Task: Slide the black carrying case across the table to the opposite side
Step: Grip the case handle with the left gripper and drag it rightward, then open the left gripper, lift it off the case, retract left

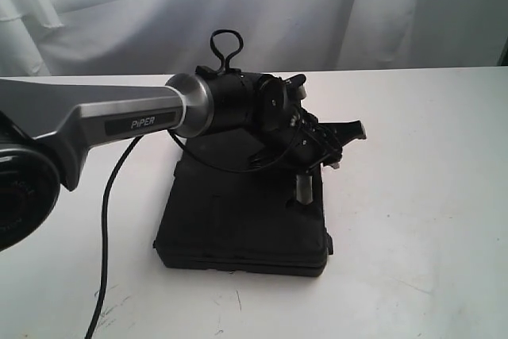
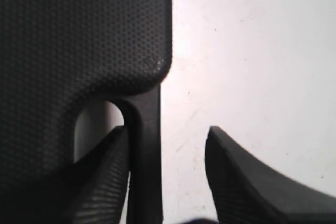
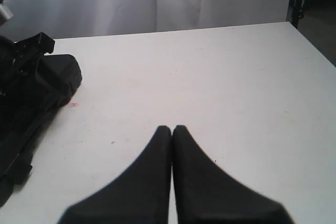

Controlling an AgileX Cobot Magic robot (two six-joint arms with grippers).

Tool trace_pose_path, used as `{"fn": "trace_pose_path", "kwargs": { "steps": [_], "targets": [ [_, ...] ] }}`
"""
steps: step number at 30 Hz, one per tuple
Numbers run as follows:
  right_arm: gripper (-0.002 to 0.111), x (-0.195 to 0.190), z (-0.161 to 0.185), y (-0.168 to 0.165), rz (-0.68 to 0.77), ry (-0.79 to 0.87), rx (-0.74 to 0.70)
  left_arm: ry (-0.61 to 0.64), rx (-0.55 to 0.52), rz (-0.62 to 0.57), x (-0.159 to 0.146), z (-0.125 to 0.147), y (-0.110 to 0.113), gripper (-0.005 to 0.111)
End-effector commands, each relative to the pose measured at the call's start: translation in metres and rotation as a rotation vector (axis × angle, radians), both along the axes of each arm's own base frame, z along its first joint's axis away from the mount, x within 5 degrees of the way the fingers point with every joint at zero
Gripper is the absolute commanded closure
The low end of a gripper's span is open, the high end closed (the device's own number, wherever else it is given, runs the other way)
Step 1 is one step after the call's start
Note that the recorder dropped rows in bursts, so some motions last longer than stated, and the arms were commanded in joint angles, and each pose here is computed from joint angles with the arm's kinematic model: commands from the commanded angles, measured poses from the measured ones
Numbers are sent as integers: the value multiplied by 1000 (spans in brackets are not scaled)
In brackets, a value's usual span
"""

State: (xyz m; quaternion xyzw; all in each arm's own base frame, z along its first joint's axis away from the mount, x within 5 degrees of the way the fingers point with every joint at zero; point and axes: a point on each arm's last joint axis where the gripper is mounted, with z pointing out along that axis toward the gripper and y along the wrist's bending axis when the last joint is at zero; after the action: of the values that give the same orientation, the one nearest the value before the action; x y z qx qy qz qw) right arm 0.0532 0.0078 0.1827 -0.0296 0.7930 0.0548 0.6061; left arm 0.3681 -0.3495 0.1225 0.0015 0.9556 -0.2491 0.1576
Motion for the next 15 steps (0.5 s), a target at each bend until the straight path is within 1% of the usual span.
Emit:
{"fn": "trace_pose_path", "kwargs": {
  "steps": [1,6,12,15],
  "targets": [
    [108,0,-1,-1,-5,-6,-11,-87,-27,-1,11,16,5,60],
    [108,0,-1,-1,-5,-6,-11,-116,-31,-12,13,27,7,60],
    [108,0,-1,-1,-5,-6,-11,-85,9,-58,8,24,9,60],
    [108,0,-1,-1,-5,-6,-11,-97,1,-63,7,34,9,61]
  ]
}}
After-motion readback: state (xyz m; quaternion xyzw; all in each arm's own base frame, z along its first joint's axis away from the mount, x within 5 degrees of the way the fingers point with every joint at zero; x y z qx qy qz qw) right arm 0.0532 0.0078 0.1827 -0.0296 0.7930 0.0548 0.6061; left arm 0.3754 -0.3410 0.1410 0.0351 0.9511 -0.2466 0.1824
